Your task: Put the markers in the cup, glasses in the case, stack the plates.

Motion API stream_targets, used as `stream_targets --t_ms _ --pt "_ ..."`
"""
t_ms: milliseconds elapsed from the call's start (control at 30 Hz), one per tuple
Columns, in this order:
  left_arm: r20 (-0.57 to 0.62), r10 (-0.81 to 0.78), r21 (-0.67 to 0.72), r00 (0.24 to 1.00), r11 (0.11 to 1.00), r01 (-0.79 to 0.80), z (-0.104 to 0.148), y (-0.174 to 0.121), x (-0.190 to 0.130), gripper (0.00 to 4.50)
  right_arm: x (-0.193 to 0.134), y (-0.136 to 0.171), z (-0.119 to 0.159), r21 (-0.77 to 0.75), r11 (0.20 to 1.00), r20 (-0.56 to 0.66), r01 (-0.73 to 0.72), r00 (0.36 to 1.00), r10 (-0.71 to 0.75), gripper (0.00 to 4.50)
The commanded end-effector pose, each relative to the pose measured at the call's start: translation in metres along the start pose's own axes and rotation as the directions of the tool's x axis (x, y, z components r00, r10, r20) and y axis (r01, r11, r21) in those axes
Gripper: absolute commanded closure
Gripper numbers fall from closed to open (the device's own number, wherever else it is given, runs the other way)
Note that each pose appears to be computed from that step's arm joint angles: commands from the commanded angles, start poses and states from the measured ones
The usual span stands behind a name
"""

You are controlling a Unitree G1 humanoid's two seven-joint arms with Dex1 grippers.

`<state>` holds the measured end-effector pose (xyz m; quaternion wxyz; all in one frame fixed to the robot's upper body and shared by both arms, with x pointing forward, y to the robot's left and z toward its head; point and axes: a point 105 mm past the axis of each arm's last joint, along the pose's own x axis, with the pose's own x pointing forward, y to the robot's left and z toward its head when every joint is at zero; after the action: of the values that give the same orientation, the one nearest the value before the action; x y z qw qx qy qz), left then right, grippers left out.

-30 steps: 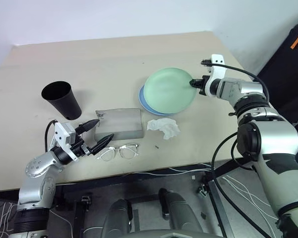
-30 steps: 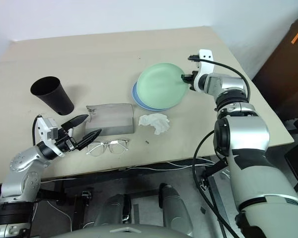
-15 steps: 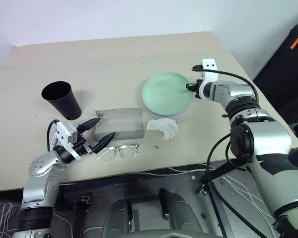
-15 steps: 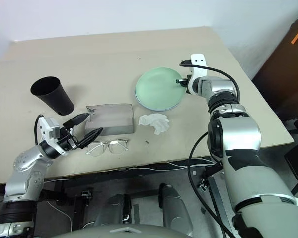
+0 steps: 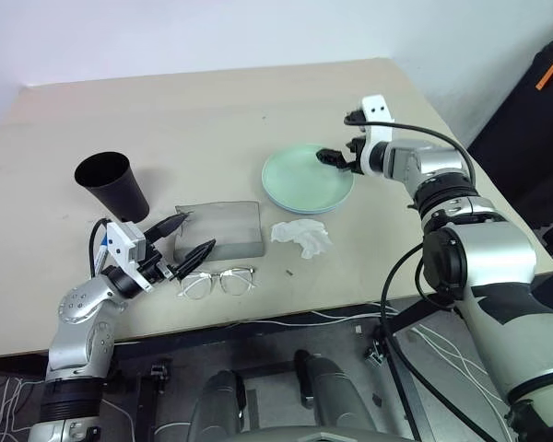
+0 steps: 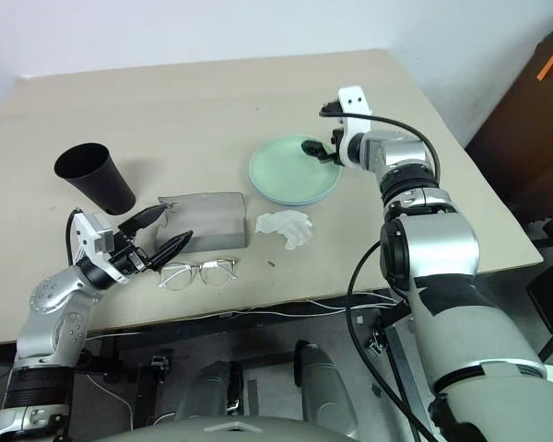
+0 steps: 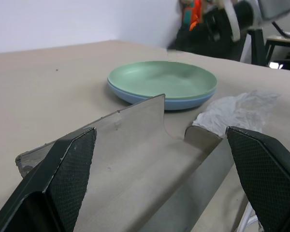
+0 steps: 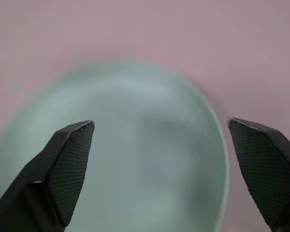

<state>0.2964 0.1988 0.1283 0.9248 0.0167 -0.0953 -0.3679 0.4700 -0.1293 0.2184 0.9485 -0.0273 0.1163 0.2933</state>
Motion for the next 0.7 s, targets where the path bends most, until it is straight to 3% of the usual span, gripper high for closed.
stream_targets --t_ms 33,267,500,700 --pt "0.037 0.009 0.051 0.999 0.999 -0.011 0.011 0.005 0.001 0.00 -0.020 0.021 0.039 -0.123 0.968 0.118 -0.220 0.965 0.234 0.01" --pt "0.049 0.032 0.071 0.998 0.997 -0.035 0.014 0.011 0.000 0.00 -0.063 0.074 0.001 -0.216 0.810 -0.020 -0.545 0.832 0.555 0.01" --pt "0.049 0.024 0.080 0.999 0.996 -0.028 0.016 0.010 0.005 0.00 -0.082 0.089 -0.041 -0.150 0.776 -0.118 -0.612 0.791 0.601 0.01" --pt "0.049 0.016 0.089 0.999 0.996 -0.020 0.019 0.012 0.007 0.00 -0.075 0.100 -0.073 -0.119 0.772 -0.180 -0.624 0.779 0.601 0.01"
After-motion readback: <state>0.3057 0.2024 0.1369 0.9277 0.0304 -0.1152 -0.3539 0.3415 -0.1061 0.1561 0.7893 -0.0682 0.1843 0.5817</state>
